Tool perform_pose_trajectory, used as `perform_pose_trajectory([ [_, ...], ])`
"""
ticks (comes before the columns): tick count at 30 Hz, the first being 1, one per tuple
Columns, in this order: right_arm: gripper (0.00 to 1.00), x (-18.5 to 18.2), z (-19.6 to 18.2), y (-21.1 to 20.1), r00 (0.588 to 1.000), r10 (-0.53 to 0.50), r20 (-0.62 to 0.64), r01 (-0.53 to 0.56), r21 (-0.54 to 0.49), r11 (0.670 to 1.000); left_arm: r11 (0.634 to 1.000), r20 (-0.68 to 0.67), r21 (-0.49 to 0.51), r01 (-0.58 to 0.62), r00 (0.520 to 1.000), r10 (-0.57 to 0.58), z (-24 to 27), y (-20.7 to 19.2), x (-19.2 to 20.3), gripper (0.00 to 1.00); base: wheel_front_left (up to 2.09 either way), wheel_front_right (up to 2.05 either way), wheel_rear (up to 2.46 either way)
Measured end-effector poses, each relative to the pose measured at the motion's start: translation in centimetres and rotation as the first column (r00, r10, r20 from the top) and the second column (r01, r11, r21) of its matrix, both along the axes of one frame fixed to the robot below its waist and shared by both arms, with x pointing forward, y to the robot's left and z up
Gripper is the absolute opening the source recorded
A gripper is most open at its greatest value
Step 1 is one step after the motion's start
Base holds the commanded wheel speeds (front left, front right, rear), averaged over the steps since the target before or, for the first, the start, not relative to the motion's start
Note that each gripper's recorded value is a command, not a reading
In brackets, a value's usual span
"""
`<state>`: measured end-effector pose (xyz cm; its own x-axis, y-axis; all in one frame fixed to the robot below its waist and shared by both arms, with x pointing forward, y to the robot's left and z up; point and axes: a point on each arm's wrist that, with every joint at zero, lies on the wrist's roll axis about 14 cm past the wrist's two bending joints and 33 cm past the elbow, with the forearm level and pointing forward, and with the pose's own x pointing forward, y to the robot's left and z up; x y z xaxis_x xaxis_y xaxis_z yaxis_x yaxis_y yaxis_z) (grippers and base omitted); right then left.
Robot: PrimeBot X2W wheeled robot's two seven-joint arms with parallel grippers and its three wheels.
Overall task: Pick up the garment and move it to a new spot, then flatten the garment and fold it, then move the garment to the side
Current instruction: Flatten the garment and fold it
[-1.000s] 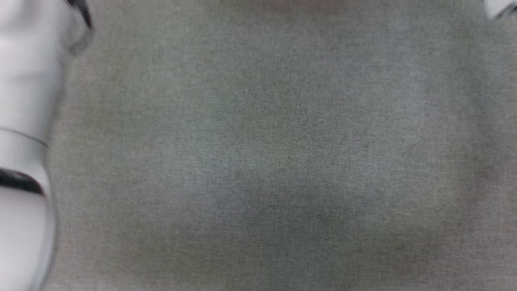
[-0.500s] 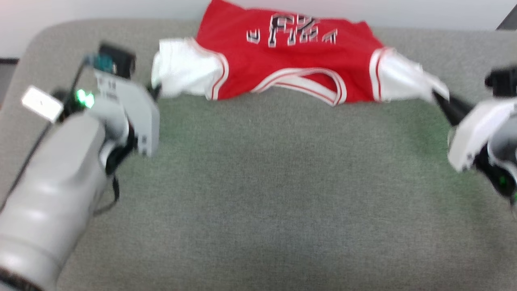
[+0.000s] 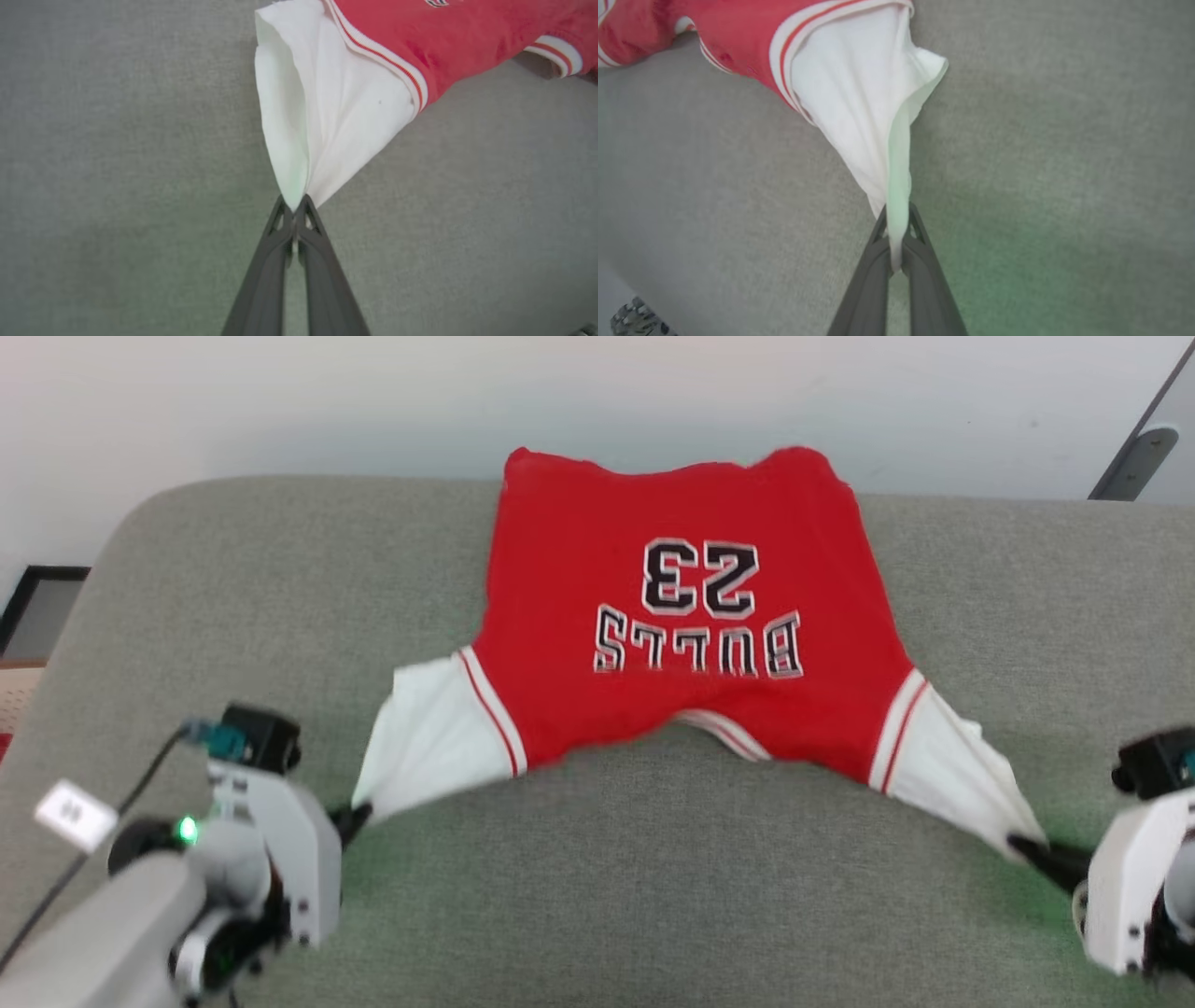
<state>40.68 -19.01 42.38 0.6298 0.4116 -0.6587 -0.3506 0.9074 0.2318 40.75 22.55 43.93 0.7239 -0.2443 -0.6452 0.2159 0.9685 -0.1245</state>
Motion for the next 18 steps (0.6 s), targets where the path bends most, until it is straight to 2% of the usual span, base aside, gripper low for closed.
perform_pose_trajectory([
  [5, 0.0, -3.1, -1.6, 0.1, 0.993, 0.038, -0.112, -0.038, 0.004, 0.999, 0.999, -0.08, -0.016, -0.039, 0.996, 0.038, -0.7, 0.0, -3.9, 0.0, 0.0, 0.0, 0.0],
  [6, 0.0, -4.5, -2.3, -0.3, 0.985, 0.044, -0.169, -0.044, 0.003, 0.999, 0.998, -0.108, -0.025, -0.06, 0.993, 0.057, -0.7, -0.2, -5.4, 0.0, 0.0, 0.0, 0.0],
  [10, 0.0, -6.8, -3.4, -0.8, 0.967, 0.05, -0.251, -0.05, 0.008, 0.999, 0.995, -0.167, -0.035, -0.091, 0.982, 0.084, -1.0, -0.6, -8.1, 0.0, 0.0, 0.0, 0.0],
  [18, 0.0, -9.9, -4.9, -1.4, 0.93, 0.038, -0.365, -0.036, 0.014, 0.999, 0.986, -0.28, -0.063, -0.152, 0.951, 0.129, -1.9, -1.4, -11.4, 0.0, 0.0, 0.0, 0.0],
])
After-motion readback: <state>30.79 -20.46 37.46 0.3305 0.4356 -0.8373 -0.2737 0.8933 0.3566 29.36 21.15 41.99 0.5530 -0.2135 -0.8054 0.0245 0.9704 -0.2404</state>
